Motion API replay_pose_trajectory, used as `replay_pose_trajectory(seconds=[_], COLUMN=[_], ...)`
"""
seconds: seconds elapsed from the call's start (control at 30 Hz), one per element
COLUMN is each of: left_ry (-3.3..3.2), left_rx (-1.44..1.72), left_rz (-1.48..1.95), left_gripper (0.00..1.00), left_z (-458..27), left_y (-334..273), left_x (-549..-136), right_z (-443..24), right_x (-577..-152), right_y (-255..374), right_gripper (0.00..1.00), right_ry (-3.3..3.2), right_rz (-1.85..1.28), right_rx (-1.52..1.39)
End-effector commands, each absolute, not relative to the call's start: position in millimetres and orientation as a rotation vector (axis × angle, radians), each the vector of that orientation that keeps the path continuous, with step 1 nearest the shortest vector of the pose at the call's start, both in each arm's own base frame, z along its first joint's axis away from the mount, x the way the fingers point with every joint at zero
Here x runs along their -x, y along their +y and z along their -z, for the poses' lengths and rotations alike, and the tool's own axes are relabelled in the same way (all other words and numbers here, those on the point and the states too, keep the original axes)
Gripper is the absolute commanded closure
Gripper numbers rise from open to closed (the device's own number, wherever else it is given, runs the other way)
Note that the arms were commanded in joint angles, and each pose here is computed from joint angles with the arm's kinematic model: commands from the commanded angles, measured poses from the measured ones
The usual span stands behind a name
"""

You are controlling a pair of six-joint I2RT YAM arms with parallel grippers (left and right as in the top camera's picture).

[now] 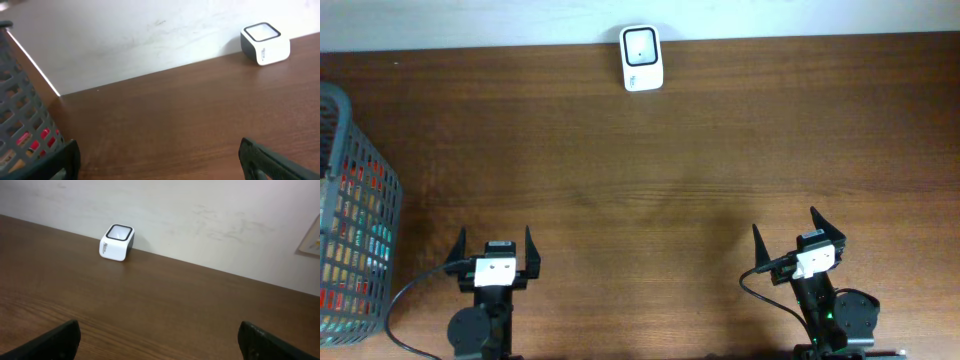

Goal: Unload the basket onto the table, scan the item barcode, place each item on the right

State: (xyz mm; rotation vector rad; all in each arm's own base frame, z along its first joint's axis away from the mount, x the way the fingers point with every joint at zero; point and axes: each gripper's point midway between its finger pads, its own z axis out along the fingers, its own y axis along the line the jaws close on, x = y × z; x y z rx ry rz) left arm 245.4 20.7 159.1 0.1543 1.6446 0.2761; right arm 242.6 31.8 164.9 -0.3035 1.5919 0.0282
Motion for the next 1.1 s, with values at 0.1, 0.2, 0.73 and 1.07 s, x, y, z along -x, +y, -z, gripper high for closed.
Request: replay_pose_trajectory(seconds=[0.1, 0.2, 0.73, 1.07], left_ry=[1.605, 1.552, 1.669, 2.227], left_rx=[-0.177, -0.150, -0.212, -0.247], left_rz=[-0.183, -0.117, -0.042, 0.081], left_gripper=[0.01, 0.01, 0.01, 0.01], left_z=[-165.7, -181.7, -347.5, -375.0], left_y=[6.8, 1.6, -6.0, 3.4], left_x=[-246.2, -245.8, -318.0, -416.9], right_z=[-161.8, -161.8, -161.8, -161.8], right_x=[-242.7, -242.7, -242.7, -242.7], right_y=[31.0, 31.0, 31.0, 31.0], right_gripper=[0.01, 0.01, 0.01, 0.01], right_ry=[1.597, 1.597, 1.597, 1.597], right_rz=[-0.034, -0.034, -0.034, -0.034], right_rx=[0.295, 0.295, 0.295, 0.295])
